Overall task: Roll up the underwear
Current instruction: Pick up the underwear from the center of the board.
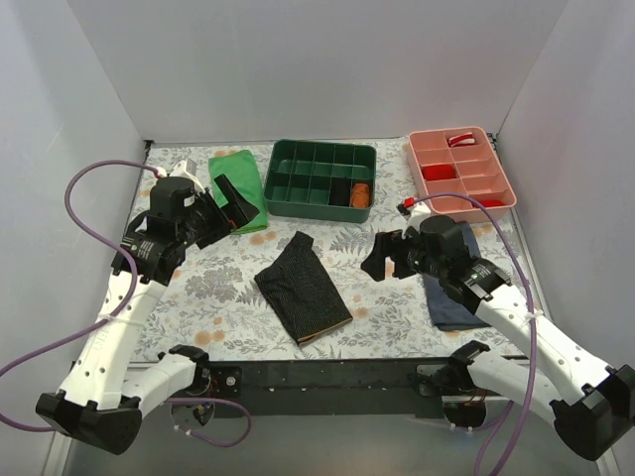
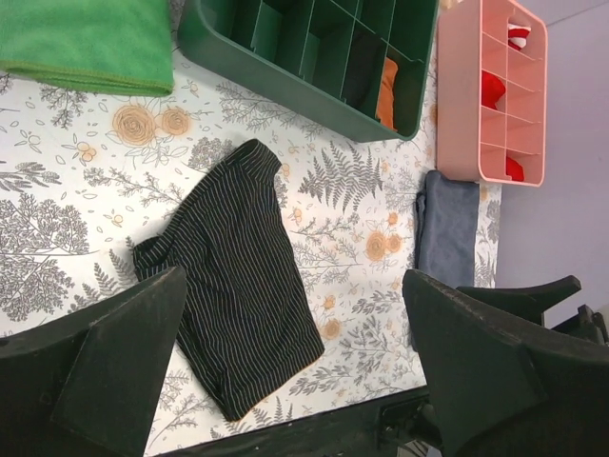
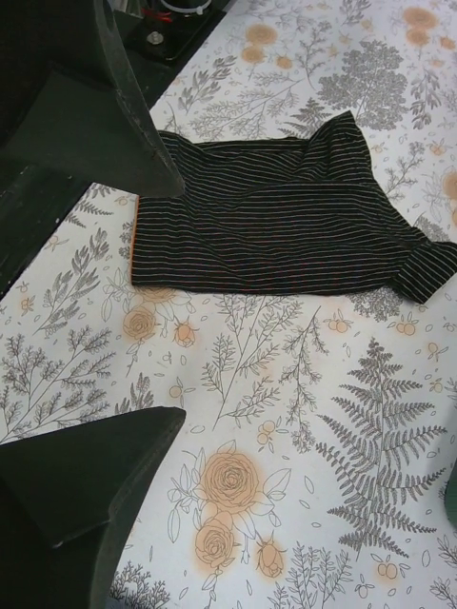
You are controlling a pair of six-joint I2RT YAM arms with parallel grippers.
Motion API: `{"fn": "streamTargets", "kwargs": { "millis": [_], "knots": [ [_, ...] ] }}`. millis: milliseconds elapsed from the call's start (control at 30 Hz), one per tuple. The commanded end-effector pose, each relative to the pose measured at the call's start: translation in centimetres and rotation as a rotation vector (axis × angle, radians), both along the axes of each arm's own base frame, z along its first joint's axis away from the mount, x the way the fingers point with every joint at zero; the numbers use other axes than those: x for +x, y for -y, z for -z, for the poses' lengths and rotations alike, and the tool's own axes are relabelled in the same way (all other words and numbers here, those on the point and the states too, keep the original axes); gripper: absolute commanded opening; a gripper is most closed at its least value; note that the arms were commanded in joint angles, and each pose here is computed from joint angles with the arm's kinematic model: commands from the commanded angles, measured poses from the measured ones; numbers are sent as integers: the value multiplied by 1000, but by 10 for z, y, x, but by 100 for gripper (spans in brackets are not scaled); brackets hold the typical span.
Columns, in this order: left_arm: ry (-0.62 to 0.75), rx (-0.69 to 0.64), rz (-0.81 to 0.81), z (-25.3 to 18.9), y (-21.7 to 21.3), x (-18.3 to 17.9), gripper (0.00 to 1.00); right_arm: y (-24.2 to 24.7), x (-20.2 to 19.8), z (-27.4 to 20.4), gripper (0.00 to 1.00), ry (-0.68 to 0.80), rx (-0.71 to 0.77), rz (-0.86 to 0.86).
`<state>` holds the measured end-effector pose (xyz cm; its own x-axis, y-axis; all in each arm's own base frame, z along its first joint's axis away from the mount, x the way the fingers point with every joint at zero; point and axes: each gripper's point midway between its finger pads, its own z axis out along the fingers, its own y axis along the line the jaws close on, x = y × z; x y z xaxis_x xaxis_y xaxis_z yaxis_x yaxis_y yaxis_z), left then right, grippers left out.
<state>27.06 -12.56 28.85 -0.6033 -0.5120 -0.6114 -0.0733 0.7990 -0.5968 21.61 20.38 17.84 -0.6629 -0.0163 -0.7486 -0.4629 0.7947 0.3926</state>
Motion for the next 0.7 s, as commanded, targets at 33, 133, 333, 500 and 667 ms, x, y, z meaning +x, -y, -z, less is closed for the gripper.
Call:
{"fn": "streamTargets", "kwargs": {
  "millis": [33,133,333,500,667],
  "knots": [
    [63,-15,16,-25,-2,-13,98,0,-6,9,99,-8,-33,-53],
    [2,-17,-47,-5,-12,-23,98,-7,-11,14,99,-16,-21,-102],
    [0,38,-39,14,-20,-31,98,-30,-21,19,99,-24,-114,-134],
    [-129,89,-66,60,-21,-19,98,-67,-33,19,99,-38,-165,-170],
    [-175,115,-59,80,-16,-2,98,-103,-41,26,96,-38,-234,-189]
  ]
}}
